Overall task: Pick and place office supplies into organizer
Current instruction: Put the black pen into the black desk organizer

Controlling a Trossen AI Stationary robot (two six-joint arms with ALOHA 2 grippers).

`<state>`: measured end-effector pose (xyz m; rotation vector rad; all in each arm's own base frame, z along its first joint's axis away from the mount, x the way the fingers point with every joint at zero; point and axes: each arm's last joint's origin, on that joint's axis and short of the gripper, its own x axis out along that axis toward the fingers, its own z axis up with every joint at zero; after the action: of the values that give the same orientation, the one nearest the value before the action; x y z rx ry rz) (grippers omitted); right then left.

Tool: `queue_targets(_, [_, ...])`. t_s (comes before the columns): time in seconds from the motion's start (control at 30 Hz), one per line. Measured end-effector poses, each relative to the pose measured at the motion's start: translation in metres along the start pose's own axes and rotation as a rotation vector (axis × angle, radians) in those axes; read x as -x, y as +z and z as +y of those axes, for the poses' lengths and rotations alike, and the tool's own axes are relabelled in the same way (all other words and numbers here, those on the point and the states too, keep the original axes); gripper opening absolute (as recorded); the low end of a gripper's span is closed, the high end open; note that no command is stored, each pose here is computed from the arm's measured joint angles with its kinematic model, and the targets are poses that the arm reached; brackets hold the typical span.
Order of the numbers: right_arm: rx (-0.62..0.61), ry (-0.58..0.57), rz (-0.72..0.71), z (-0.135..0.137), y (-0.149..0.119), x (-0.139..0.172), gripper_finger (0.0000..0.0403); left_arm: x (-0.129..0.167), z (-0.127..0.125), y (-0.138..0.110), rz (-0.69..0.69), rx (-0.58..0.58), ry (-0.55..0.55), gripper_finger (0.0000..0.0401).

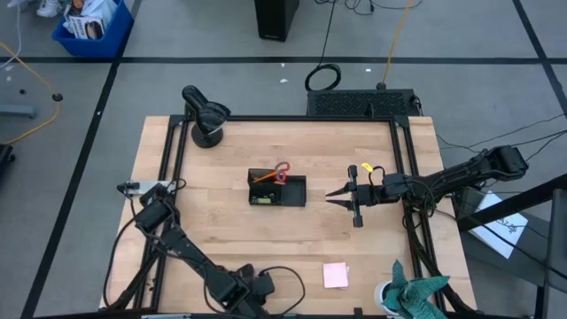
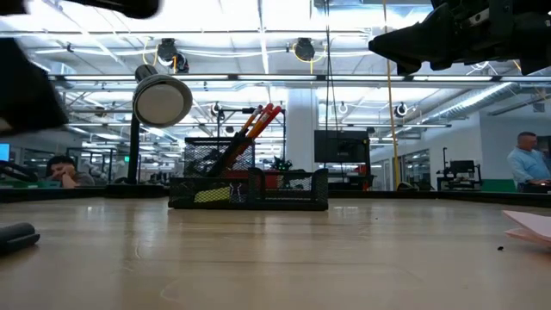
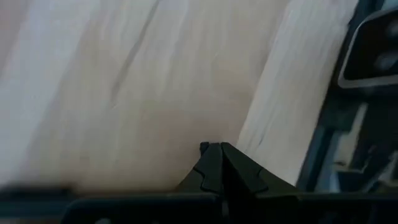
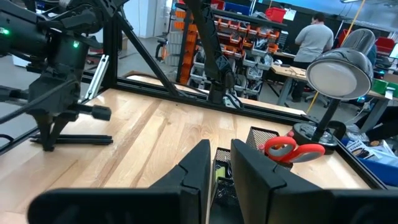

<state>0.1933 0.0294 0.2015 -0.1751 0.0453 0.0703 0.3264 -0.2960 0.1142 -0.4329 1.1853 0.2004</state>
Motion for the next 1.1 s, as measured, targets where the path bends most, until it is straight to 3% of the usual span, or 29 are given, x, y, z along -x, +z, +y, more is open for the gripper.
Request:
queue_targets(0.23, [-0.025,0.001,0.006,0.0,-0.001,0.0,0.0059,-0.003,-0.005,0.008,-0.043,0.025,-0.068,0.0003])
queue_targets(0.47, [-0.022,0.002,0.009,0.0,-0.001,0.0,0.0059,0.002,-0.014,-0.011,-0.062,0.114,-0.078,0.0003])
queue_targets(0.87, [-0.024,0.001,0.01,0.0,-0.001,0.0,0.0059,0.01,-0.02,-0.049,0.132,0.181,-0.054,0.0006])
queue_targets(1.1, [-0.025,0.002,0.011,0.0,-0.001,0.0,0.0059,0.012,-0.017,-0.051,0.156,0.166,-0.015,0.0005])
